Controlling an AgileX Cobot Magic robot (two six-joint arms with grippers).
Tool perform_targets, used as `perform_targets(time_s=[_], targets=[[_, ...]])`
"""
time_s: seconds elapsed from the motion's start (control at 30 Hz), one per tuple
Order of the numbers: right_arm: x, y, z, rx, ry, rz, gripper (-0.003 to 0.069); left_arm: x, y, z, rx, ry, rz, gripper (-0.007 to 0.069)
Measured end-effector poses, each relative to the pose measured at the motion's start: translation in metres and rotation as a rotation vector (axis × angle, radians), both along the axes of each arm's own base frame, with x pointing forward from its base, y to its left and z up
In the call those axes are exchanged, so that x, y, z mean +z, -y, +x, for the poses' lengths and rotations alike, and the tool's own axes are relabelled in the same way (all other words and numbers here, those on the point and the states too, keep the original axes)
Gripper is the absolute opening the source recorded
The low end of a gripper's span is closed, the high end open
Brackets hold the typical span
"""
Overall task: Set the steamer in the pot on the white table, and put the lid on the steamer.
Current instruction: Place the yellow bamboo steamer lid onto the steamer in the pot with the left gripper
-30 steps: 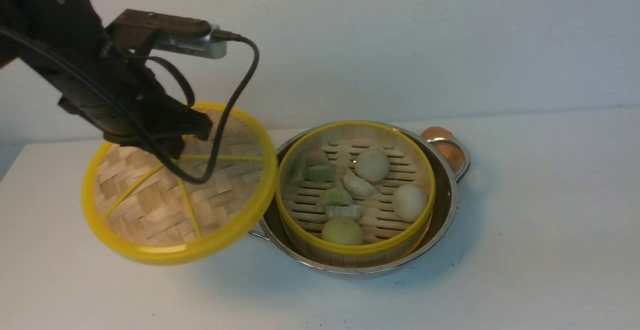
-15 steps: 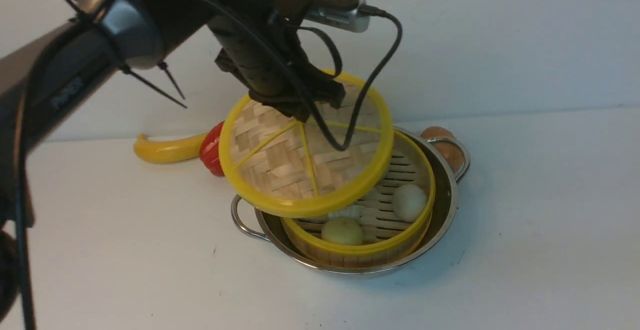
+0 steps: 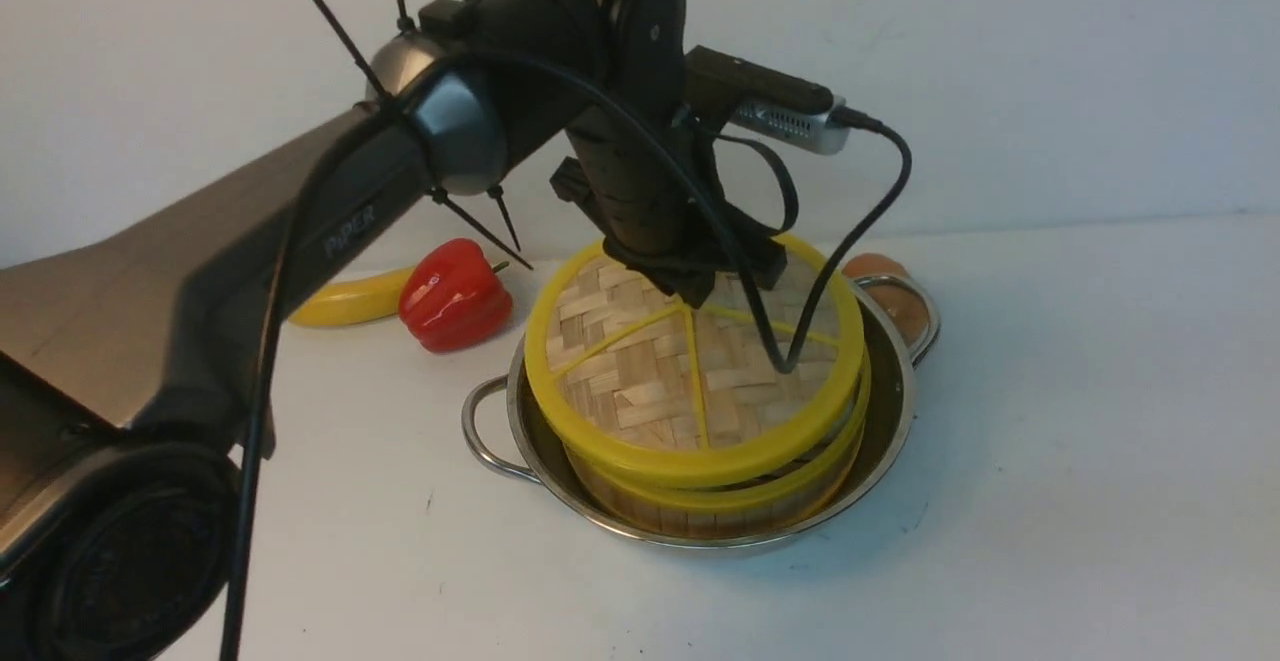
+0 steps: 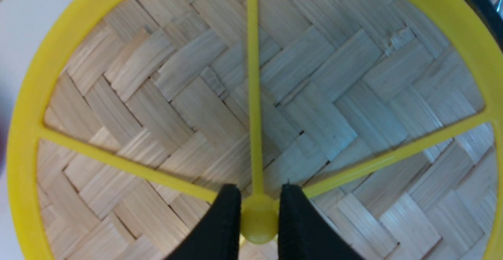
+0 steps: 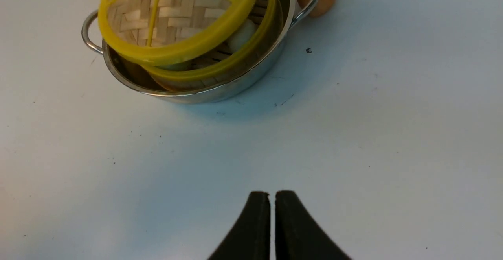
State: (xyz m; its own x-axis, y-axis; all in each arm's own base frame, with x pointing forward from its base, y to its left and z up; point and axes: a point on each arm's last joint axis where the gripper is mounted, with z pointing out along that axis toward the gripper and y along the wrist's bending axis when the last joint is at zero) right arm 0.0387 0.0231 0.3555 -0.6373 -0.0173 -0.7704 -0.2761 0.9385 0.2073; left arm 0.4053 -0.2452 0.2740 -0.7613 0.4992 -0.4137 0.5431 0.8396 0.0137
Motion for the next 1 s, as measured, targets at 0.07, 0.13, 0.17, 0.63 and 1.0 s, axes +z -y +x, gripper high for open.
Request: perform_targets(time_s=[0.07, 0.13, 0.17, 0.63, 1.0], targets=[[0.0, 0.0, 0.0, 0.001, -0.001, 0.003, 0.0038, -0.004, 0.001, 0.002, 0.0, -0.003, 0.002, 0.0111], [0.0, 0.0, 0.0, 0.002, -0.001, 0.005, 0.0039, -0.009, 0.002, 0.003, 0.0, -0.012, 0.008, 0.0111], [0.0, 0.0, 0.0, 0.002, -0.001, 0.005, 0.0039, -0.011, 0.002, 0.003, -0.001, -0.015, 0.01, 0.0111], [0.0, 0.0, 0.0, 0.001, -0.002, 0.006, 0.0043, -0.018, 0.01, 0.004, -0.041, -0.001, 0.015, 0.0111], [0.0, 0.0, 0.0, 0.001, -0.003, 0.007, 0.0047, -0.023, 0.018, 0.001, -0.068, -0.002, 0.032, 0.0111]])
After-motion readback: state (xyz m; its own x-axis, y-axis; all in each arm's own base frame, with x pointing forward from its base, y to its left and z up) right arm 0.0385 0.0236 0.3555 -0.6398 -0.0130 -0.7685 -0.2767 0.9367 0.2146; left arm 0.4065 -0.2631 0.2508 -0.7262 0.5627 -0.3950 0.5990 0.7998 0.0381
